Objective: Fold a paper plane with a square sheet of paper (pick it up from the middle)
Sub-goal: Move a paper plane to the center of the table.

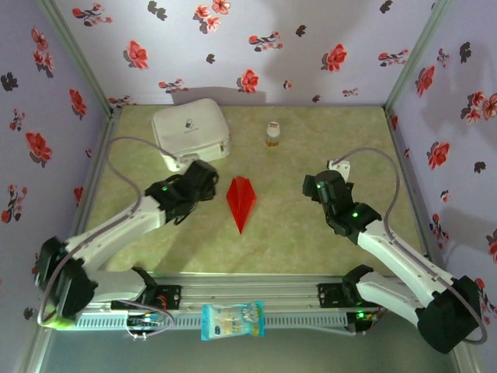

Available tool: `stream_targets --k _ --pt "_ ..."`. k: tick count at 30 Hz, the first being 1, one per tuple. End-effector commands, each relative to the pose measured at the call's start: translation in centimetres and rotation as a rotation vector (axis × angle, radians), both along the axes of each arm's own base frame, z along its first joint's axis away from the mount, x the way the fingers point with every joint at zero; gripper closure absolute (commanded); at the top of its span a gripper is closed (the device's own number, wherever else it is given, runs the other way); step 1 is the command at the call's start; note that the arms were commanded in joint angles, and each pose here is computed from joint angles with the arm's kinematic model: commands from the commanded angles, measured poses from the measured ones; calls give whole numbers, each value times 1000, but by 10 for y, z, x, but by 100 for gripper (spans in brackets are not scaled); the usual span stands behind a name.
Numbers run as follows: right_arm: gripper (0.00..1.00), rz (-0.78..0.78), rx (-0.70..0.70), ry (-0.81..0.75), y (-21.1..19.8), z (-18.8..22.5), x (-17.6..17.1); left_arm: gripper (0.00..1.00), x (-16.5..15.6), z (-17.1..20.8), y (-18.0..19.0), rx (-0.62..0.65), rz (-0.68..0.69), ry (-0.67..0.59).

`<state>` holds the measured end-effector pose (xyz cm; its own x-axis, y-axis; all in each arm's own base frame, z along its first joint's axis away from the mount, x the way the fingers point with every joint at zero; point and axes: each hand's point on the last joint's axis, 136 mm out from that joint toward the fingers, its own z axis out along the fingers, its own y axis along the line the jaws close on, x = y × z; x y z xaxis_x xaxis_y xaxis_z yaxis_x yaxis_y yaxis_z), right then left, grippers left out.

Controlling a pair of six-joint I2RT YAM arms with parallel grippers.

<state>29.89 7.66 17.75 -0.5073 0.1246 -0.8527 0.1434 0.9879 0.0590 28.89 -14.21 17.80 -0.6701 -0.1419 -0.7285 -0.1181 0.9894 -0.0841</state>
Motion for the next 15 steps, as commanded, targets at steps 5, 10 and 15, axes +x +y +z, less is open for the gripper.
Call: stream_targets --k 5,10,15 --pt "15 -210 -306 -16 -88 -28 27 1 -4 9 118 170 204 -204" --pt "15 -195 -226 -76 -106 -64 42 0 -2 -9 165 264 285 -263" --pt "15 -133 -168 -133 -105 -64 71 0 22 -23 188 290 323 -294"
